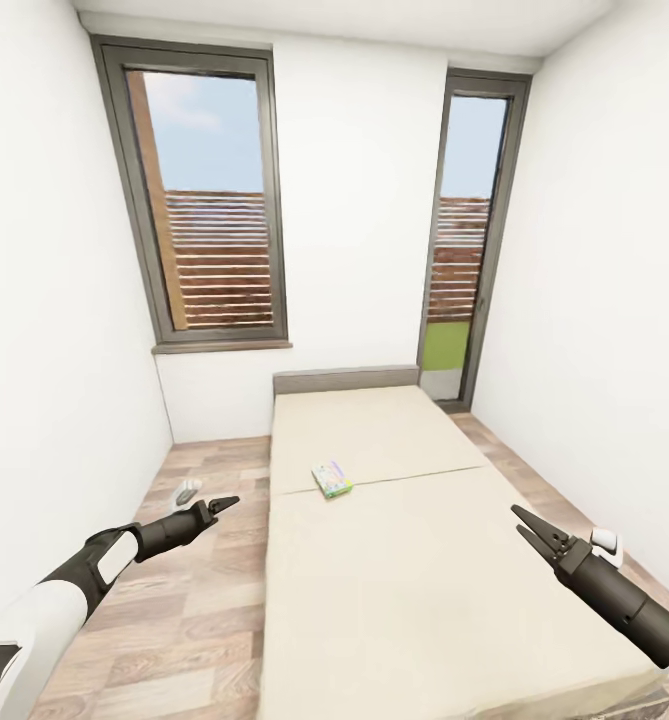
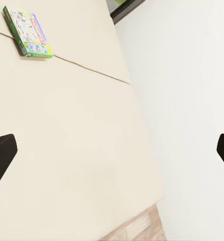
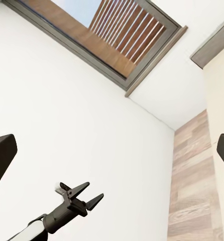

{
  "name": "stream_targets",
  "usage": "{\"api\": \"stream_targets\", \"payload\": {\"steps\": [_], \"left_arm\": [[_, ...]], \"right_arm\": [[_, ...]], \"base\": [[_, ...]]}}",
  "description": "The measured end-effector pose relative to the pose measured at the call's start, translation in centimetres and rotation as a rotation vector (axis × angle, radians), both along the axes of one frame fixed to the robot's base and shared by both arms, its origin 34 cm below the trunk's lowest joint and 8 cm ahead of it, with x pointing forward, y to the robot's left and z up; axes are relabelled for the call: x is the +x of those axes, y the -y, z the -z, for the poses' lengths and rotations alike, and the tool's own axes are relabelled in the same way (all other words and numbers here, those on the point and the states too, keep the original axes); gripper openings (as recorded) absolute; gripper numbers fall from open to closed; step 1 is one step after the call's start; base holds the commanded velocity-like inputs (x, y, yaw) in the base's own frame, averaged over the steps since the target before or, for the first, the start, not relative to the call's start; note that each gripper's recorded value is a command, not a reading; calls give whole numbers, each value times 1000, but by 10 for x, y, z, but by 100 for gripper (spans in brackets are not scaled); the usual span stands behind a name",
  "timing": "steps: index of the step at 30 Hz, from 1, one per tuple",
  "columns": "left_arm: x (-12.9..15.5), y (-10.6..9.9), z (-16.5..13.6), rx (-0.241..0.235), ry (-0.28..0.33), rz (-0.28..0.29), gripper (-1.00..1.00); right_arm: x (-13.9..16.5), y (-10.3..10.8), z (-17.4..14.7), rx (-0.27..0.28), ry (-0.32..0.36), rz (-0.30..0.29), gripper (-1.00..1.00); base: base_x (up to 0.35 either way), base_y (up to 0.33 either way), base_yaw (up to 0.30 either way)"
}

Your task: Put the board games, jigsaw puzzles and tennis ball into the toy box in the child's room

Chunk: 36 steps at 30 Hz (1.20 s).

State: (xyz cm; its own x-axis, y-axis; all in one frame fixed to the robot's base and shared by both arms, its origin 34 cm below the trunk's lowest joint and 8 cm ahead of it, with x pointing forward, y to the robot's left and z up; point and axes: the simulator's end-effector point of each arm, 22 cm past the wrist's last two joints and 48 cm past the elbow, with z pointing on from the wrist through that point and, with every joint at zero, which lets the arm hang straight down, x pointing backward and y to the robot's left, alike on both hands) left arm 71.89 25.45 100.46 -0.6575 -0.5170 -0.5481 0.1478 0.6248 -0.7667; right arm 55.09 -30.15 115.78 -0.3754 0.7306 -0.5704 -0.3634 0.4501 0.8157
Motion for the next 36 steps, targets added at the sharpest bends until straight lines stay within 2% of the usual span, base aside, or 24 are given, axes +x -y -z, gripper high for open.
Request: {"api": "stream_targets", "payload": {"steps": [15,31,36], "left_arm": [[0,0,0,0,0,0,100],[0,0,0,0,0,0,100],[0,0,0,0,0,0,100]], "right_arm": [[0,0,0,-1,0,0,100],[0,0,0,0,0,0,100],[0,0,0,-2,-1,1,100]], "base": [[101,107,-119],[144,111,-252],[20,45,-95]]}}
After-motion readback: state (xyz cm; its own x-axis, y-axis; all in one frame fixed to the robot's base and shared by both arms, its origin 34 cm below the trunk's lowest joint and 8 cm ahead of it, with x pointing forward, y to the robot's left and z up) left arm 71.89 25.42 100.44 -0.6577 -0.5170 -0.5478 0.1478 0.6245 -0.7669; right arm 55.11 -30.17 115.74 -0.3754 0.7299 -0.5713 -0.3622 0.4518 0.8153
